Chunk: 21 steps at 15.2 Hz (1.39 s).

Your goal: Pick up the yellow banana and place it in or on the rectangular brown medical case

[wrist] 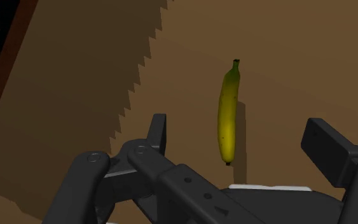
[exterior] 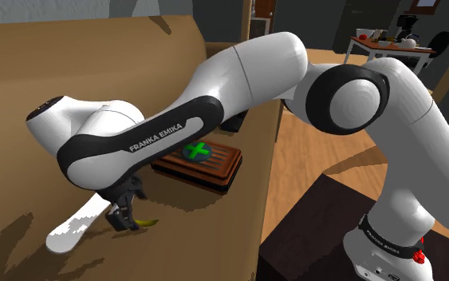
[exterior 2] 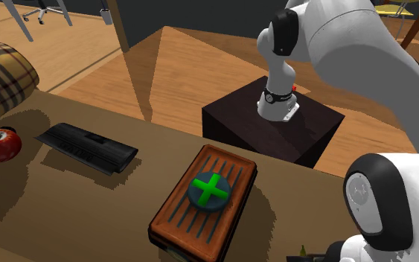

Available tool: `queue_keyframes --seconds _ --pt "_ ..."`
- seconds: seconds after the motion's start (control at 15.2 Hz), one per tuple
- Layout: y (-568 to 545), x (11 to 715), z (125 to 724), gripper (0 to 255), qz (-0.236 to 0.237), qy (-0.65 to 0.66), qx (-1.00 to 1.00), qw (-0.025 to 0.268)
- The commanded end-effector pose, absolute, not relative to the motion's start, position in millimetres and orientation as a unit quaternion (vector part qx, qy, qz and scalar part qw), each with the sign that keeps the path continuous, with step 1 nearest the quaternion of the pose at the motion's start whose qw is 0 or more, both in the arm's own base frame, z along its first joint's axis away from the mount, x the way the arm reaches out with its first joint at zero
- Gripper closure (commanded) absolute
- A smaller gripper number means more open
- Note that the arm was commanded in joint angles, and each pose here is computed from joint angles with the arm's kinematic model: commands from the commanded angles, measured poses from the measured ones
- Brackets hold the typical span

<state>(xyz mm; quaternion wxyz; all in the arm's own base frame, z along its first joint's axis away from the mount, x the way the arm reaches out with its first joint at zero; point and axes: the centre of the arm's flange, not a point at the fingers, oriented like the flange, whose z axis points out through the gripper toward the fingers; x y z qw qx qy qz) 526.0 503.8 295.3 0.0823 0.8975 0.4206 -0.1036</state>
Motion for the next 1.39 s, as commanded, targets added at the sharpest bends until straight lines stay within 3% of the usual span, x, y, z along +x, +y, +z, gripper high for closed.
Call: queue_keyframes --seconds 0.0,0.53,0.59,1.19,1.25,1.32 --pt "502.0 523.2 285.2 0 -0.103 0.421 0.898 0.082" --pt "501.3 522.8 282.3 0 -0.103 0.421 0.898 0.082" --pt "501.3 522.8 282.3 255 -0.103 0.421 0.898 0.082" --pt "501.3 522.8 282.3 255 -0.103 0.421 0.898 0.082" --pt "501.3 522.8 282.3 0 -0.103 0.421 0.898 0.082" --pt "501.8 507.5 289.8 0 -0.030 0.426 0.901 0.076"
